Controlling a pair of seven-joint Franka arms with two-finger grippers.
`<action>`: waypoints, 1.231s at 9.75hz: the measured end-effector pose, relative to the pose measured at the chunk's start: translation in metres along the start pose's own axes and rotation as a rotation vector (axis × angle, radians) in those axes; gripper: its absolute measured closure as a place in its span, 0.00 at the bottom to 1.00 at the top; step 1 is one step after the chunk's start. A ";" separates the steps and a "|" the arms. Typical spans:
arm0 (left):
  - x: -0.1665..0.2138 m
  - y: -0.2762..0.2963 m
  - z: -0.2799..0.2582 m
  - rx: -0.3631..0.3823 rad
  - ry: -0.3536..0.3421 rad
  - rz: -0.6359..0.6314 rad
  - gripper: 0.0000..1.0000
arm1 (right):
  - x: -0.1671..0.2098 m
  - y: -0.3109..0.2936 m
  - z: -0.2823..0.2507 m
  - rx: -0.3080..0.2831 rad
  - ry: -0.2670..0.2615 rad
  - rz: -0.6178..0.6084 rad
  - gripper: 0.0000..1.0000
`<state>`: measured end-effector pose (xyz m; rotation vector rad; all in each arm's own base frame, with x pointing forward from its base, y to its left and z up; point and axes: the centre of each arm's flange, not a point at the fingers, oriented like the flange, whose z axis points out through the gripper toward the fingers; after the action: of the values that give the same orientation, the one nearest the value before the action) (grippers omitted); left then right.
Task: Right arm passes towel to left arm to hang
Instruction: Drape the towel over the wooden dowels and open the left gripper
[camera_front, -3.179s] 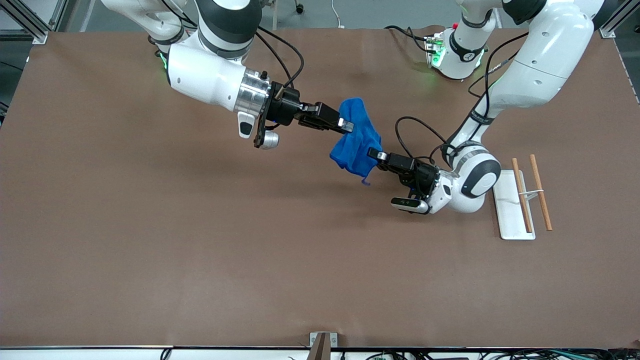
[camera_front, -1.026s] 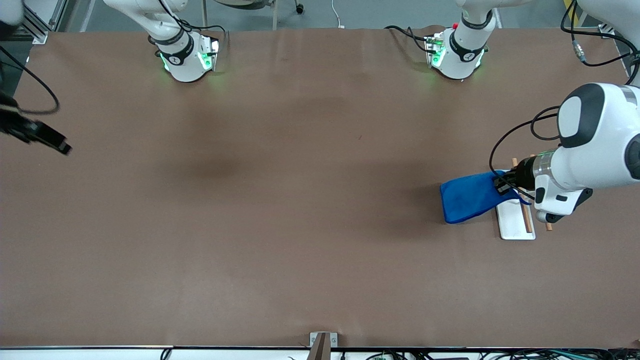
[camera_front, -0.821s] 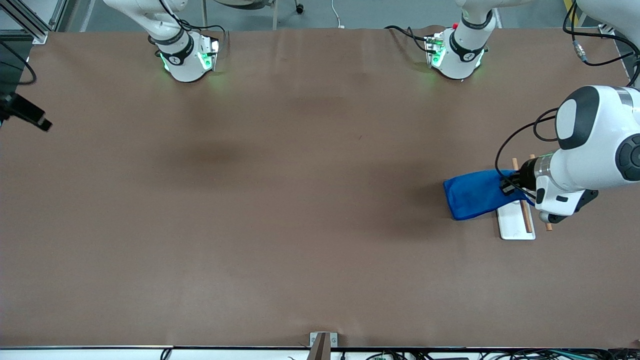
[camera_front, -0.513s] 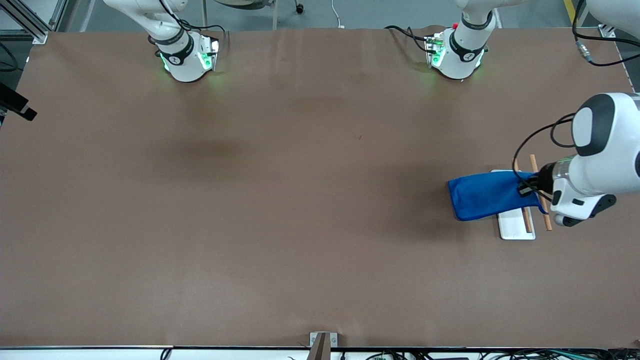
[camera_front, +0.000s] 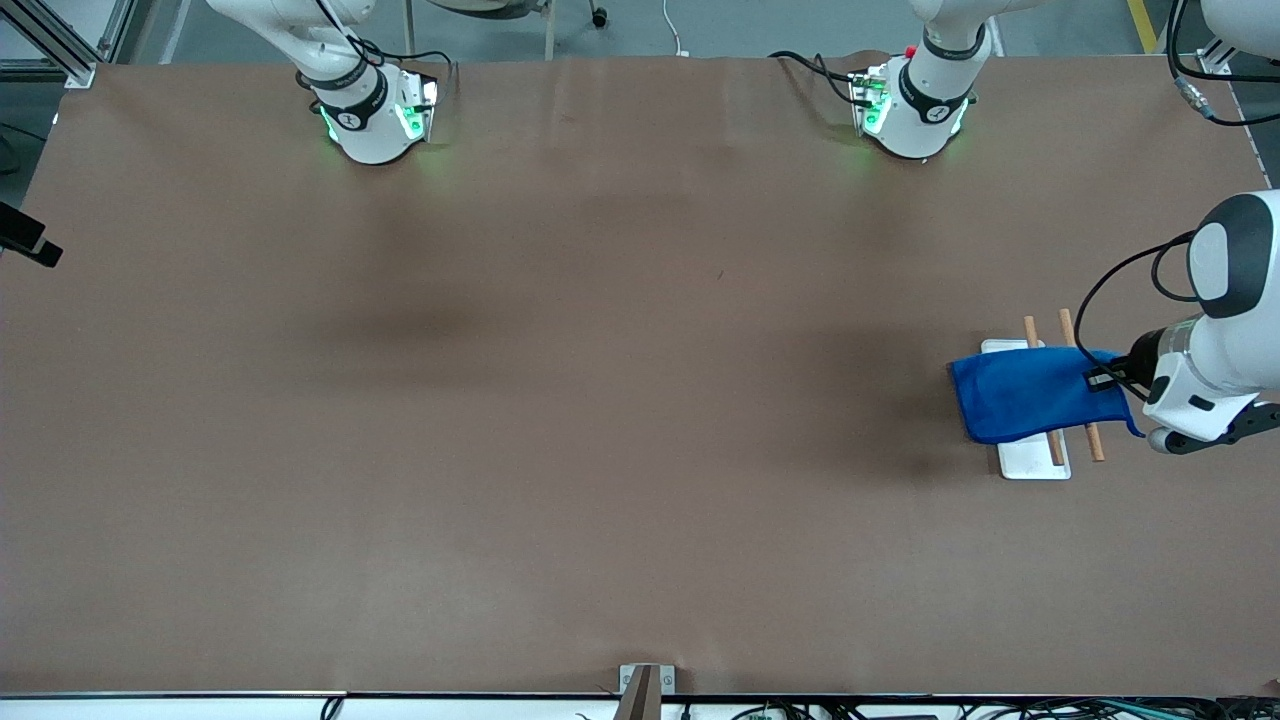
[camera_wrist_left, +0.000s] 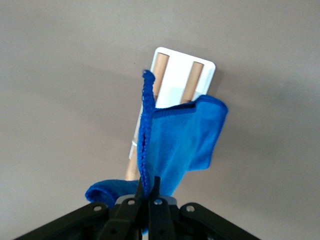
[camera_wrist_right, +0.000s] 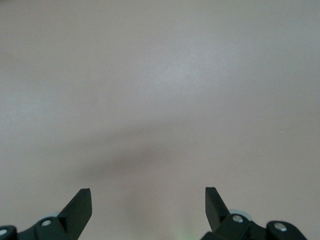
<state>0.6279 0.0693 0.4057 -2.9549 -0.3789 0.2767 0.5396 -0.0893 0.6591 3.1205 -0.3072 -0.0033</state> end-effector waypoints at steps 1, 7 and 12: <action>0.002 -0.009 -0.002 0.002 0.008 0.029 0.98 | 0.000 0.000 0.000 0.000 0.003 -0.002 0.00; 0.020 -0.073 0.019 -0.021 -0.002 0.092 0.98 | 0.004 0.000 0.003 0.000 0.007 -0.004 0.00; 0.030 -0.094 0.042 -0.036 -0.002 0.108 0.98 | 0.004 -0.001 0.003 0.000 0.008 -0.006 0.00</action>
<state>0.6262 0.1719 0.3759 -3.0155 -0.2271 0.2892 0.5434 -0.0886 0.6563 3.1205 -0.2978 0.0096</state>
